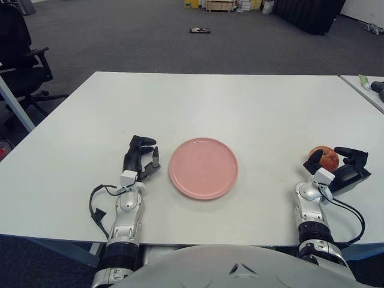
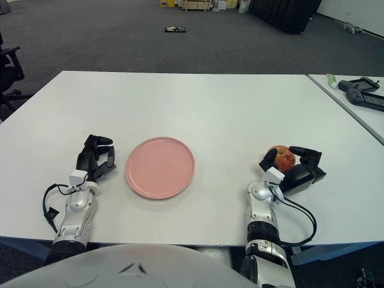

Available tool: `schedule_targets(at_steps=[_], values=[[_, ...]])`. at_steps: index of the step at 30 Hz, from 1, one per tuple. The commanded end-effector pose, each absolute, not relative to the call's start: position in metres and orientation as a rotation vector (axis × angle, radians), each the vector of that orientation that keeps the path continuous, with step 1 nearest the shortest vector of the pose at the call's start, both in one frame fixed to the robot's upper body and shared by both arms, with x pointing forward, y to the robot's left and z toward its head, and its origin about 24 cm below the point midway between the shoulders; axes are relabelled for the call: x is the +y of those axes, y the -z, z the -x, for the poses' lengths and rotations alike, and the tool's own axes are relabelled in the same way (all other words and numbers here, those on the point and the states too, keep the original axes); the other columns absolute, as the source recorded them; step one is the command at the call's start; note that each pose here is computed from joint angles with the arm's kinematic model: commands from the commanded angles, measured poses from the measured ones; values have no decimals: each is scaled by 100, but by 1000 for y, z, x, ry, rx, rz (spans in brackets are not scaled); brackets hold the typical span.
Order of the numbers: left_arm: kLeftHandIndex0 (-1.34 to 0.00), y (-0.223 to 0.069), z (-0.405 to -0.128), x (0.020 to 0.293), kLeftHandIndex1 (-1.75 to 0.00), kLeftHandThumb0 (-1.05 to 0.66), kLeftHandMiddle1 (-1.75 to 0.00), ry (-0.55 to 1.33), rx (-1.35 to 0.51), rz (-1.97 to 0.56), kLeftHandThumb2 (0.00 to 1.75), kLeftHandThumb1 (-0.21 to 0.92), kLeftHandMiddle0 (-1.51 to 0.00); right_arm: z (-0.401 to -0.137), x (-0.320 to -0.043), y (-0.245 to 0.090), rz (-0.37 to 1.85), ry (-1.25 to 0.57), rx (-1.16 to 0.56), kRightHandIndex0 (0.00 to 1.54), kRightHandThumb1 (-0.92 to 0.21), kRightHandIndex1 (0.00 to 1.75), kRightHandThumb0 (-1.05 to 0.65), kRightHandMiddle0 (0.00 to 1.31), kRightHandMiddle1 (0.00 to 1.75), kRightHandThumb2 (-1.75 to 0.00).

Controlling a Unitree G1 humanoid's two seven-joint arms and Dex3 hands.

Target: Put the apple into the plate.

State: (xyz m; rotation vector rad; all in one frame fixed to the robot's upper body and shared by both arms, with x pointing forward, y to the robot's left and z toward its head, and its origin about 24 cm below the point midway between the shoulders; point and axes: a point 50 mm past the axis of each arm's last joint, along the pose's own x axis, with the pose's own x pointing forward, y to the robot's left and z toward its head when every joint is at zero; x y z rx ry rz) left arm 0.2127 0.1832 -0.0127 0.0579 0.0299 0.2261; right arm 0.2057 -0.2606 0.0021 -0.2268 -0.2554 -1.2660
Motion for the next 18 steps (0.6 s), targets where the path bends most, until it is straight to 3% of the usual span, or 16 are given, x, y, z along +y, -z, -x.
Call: schedule_targets(at_steps=[1,18], values=[[-37,12,-216,185,-175,-39,-164,-231,23,-68,92,64,-63,-209,-262,-10,219,1249,-340,92,4,165,0,64,175,-170],[-36,12,-217,185,-175,-39,-161,-232,25,-65,91,64,-60,-209,-261,-17,159,1230,-445,94,7,164,0,66,175,-172]])
